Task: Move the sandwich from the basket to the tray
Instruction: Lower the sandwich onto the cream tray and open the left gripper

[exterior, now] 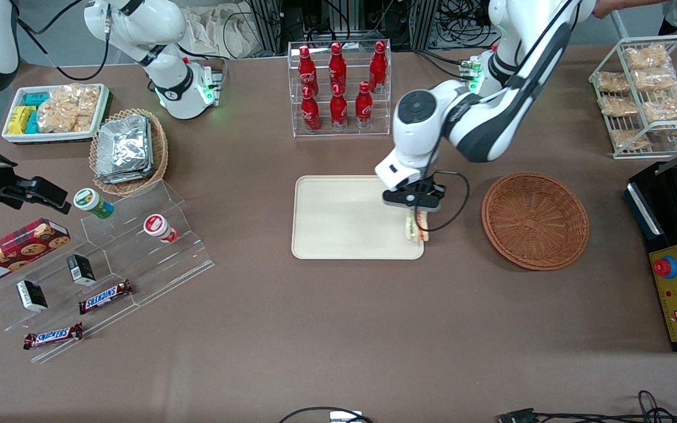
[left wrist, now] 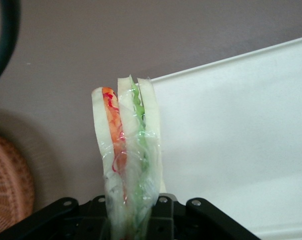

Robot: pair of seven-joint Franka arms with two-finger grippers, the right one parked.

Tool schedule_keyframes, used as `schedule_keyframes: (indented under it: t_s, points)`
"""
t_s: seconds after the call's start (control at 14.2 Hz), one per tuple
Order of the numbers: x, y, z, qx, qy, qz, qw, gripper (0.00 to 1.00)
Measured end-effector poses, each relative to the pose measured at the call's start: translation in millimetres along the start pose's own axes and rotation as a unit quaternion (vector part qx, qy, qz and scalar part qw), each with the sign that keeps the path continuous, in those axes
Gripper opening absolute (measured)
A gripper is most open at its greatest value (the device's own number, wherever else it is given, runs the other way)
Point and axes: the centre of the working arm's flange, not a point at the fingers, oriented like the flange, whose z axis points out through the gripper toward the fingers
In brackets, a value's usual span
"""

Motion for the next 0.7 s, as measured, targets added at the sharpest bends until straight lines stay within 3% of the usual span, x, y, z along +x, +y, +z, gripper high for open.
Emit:
schedule_keyframes:
  t_s: [0.07,0.35,0.7]
  points:
    - [0,11,15,-0.001,-0.002,0.001,1.0000,0.17]
    - [-3,34,63,-0.040,-0.020,0.002,0.9990,0.17]
    - [-13,43,83,-0.045,-0.042,0.008,0.9981,0.17]
